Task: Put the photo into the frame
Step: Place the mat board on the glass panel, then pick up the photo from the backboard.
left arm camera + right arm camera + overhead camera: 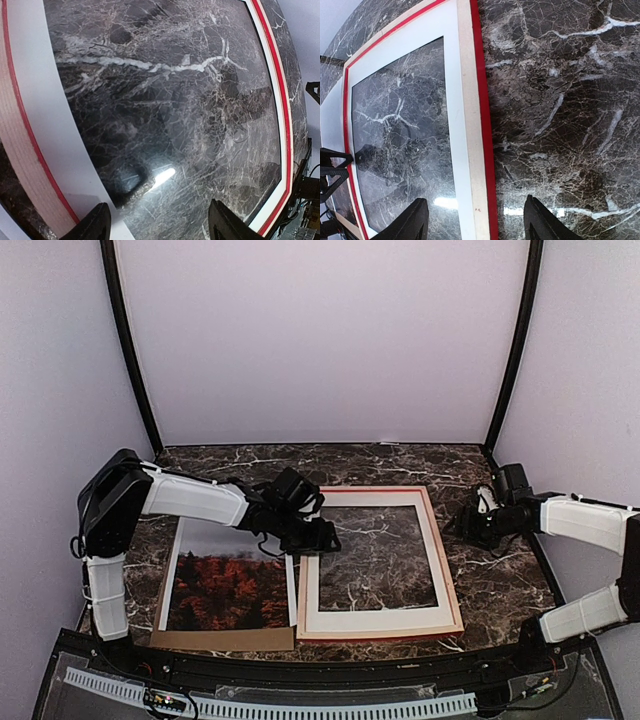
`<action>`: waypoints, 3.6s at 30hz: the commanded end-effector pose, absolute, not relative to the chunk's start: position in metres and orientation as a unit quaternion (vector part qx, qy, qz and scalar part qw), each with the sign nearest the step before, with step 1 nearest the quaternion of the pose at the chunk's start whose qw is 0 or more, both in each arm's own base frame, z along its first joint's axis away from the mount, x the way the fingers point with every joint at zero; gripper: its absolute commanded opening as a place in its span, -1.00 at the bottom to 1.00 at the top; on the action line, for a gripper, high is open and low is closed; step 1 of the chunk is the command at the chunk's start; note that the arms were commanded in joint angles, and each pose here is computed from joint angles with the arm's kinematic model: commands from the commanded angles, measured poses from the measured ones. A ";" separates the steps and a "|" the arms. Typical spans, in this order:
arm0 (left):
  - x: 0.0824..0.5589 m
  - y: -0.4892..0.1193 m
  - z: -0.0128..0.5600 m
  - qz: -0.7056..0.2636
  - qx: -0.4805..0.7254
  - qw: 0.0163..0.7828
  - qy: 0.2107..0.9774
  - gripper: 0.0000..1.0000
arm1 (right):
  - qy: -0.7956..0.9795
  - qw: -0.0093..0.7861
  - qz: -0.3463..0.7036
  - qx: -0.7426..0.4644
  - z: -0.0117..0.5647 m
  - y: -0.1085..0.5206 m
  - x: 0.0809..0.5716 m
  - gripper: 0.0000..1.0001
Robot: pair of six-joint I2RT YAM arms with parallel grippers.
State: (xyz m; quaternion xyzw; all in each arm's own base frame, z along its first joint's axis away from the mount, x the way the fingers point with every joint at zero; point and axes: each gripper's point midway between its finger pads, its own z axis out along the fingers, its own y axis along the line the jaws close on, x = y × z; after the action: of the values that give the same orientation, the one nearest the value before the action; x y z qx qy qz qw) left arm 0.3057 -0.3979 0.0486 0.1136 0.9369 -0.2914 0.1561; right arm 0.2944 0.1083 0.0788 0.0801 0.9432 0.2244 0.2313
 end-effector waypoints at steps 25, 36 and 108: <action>0.328 -0.304 0.174 -0.198 0.125 0.322 0.918 0.67 | 0.914 0.285 0.289 0.020 0.132 0.199 0.300 0.36; 0.346 -0.137 0.160 -0.168 -0.019 0.303 0.938 0.72 | 0.900 0.242 0.340 -0.126 0.134 0.382 0.297 0.42; 0.298 -0.051 0.048 -0.155 -0.104 0.125 0.974 0.65 | 0.932 0.109 0.294 -0.181 0.022 0.478 0.274 0.36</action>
State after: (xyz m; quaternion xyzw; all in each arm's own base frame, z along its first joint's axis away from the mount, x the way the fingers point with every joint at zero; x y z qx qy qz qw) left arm 0.3058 -0.0564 0.0474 -0.1045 0.9720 -0.1673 0.1275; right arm 0.2802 0.4815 0.0407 -0.1840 0.9274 0.2995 0.1278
